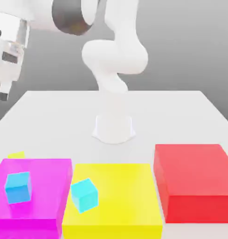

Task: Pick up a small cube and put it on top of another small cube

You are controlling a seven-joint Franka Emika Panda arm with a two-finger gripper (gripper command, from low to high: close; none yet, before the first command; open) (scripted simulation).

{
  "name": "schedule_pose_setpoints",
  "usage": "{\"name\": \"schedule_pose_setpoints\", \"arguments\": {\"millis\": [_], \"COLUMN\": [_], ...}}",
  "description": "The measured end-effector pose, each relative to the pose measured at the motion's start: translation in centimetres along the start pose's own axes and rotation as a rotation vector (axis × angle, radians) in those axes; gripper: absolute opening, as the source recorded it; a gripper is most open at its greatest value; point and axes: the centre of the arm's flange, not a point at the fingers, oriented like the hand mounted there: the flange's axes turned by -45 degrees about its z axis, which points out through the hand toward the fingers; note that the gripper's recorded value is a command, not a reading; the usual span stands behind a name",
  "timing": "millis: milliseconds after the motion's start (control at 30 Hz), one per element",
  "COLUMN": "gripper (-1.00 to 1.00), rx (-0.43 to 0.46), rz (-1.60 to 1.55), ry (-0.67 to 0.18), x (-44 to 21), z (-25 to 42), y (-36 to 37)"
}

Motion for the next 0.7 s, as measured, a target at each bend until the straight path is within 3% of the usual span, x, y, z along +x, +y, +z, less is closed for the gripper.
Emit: {"name": "schedule_pose_setpoints", "arguments": {"millis": [500, 700], "gripper": [0.00, 0.00], "rx": [-0.316, -0.342], "rz": [1.018, 1.088], "ry": [-0.005, -0.004], "x": [6.0, 4.8], "z": [15.4, 21.0], "y": [19.0, 21.5]}}
